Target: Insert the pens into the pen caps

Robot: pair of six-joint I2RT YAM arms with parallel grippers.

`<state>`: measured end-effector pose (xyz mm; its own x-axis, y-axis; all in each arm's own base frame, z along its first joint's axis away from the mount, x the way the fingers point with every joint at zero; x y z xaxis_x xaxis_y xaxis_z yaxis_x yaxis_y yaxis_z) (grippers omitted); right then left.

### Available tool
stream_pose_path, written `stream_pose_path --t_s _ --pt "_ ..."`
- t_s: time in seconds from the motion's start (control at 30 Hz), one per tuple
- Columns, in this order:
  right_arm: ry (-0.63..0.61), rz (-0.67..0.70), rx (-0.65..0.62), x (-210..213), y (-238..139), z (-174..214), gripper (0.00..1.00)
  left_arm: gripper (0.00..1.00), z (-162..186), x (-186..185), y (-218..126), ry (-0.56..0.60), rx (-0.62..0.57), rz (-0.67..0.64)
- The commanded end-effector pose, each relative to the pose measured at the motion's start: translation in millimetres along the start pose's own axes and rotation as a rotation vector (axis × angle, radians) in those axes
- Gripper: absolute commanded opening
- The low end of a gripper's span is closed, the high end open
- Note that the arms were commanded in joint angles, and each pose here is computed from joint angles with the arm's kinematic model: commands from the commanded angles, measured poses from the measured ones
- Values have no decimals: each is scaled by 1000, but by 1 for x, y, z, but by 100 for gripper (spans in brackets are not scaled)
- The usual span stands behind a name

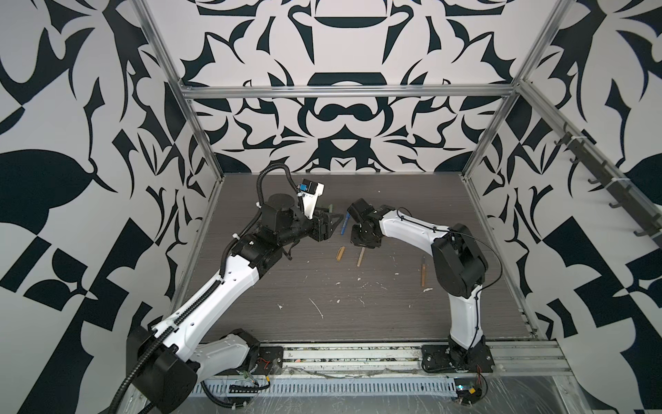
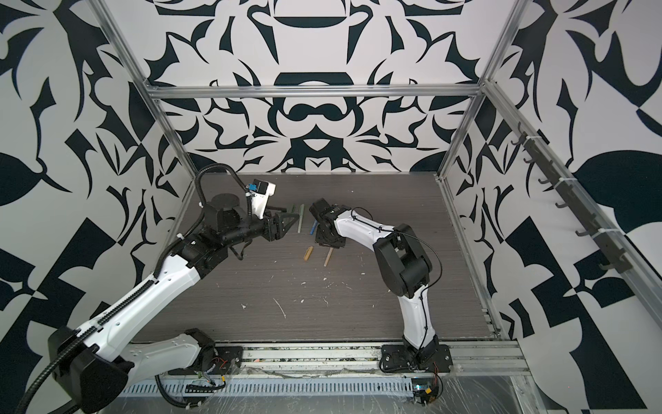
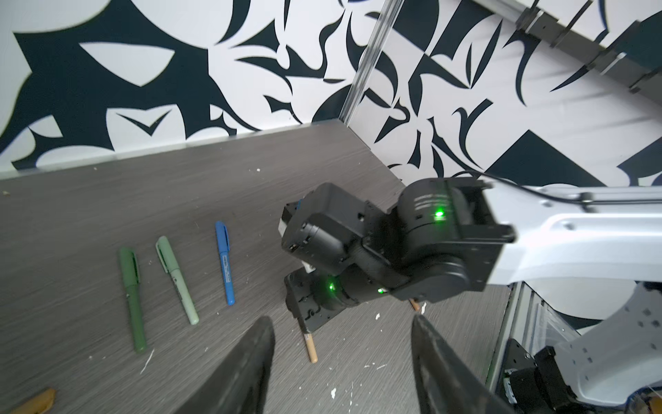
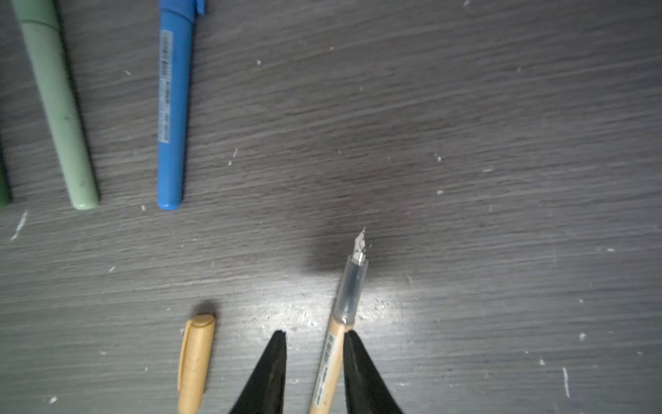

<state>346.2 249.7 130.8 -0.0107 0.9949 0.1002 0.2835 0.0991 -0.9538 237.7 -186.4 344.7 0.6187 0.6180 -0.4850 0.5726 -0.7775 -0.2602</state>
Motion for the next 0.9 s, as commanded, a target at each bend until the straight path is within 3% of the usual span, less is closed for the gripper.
stream_pose_path --t_s 0.0,0.5,0.73,0.87 --pt "35 19 -27 0 -15 -7 31 64 0 -1 -12 39 -56 -16" --pt "52 55 27 -13 8 -8 29 65 5 2 -13 41 -66 -34" --pt "71 40 47 -17 17 -7 23 66 6 6 -8 35 -51 -51" --pt "77 22 46 -17 16 -6 14 66 7 7 -8 34 -54 -55"
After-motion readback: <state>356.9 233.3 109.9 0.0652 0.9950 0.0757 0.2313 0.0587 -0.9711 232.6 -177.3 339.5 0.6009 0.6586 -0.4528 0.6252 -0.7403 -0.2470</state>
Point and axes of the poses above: each gripper's point midway between its finger pads, its own y axis out along the fingers, its own x axis along the line the jaws close on, z = x × y, the point moved 9 cm from there along -y, back along the fingers, and after that the axes turned 9 degrees about -y, right-handed, at the moved point
